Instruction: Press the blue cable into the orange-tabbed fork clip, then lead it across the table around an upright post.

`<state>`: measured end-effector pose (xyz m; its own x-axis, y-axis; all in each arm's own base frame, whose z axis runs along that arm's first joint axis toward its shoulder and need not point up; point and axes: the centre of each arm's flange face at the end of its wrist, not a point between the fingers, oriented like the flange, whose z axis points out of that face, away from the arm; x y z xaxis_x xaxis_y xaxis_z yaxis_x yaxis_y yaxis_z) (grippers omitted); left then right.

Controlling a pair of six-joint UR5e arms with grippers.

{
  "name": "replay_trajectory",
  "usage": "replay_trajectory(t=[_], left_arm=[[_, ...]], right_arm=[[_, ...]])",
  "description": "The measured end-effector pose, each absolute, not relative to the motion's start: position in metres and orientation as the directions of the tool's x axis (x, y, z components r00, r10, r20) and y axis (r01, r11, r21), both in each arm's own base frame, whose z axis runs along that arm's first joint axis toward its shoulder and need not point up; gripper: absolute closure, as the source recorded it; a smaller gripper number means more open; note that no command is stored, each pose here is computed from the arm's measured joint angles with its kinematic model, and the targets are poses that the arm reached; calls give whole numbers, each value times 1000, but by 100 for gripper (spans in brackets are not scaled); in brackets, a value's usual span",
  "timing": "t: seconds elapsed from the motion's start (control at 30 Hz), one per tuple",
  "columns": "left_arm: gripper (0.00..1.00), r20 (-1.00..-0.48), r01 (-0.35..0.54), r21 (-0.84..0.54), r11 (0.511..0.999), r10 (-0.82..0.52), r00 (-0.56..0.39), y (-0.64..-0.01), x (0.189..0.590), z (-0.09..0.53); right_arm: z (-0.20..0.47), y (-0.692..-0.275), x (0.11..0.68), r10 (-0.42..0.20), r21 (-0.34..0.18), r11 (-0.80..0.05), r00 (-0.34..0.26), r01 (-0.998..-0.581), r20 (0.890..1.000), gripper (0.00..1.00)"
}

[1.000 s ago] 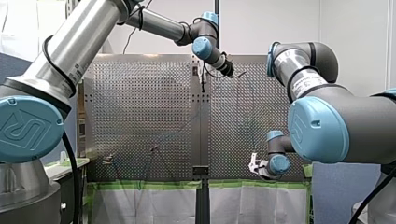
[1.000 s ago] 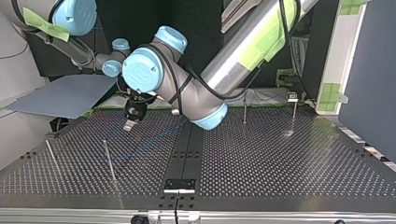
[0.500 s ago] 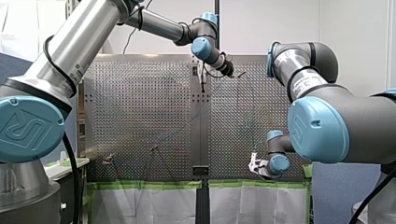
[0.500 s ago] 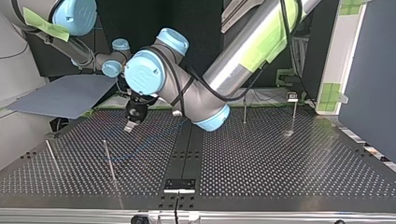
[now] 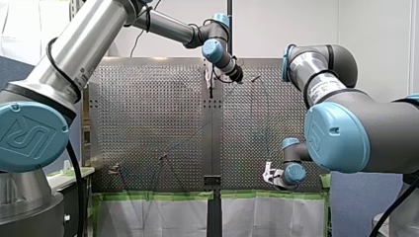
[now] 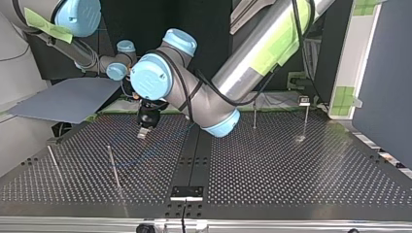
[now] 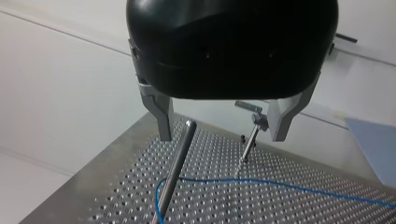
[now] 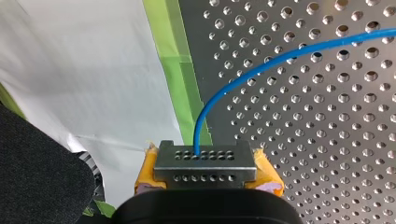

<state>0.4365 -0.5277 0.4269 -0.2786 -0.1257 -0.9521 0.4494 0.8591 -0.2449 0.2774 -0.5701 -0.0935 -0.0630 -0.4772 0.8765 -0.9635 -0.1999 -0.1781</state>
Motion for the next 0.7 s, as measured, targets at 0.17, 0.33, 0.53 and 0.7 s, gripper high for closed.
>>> replay_trajectory(t=[0.17, 0.33, 0.53, 0.7], left_arm=[[0, -953, 414, -235, 879, -126, -274, -524, 438, 426], [0, -953, 406, -231, 884, -123, -276, -522, 438, 426], [0, -953, 406, -231, 884, -122, -278, -522, 437, 426], [0, -953, 405, -231, 885, -122, -279, -522, 437, 426]], right_arm=[[-93, -570, 278, -477, -178, -200, -63, -963, 877, 100], [-93, -570, 278, -477, -178, -201, -63, -963, 877, 100], [-93, -570, 278, -477, -178, -201, -62, -963, 877, 100], [-93, -570, 278, -477, -178, -201, -63, -963, 877, 100]])
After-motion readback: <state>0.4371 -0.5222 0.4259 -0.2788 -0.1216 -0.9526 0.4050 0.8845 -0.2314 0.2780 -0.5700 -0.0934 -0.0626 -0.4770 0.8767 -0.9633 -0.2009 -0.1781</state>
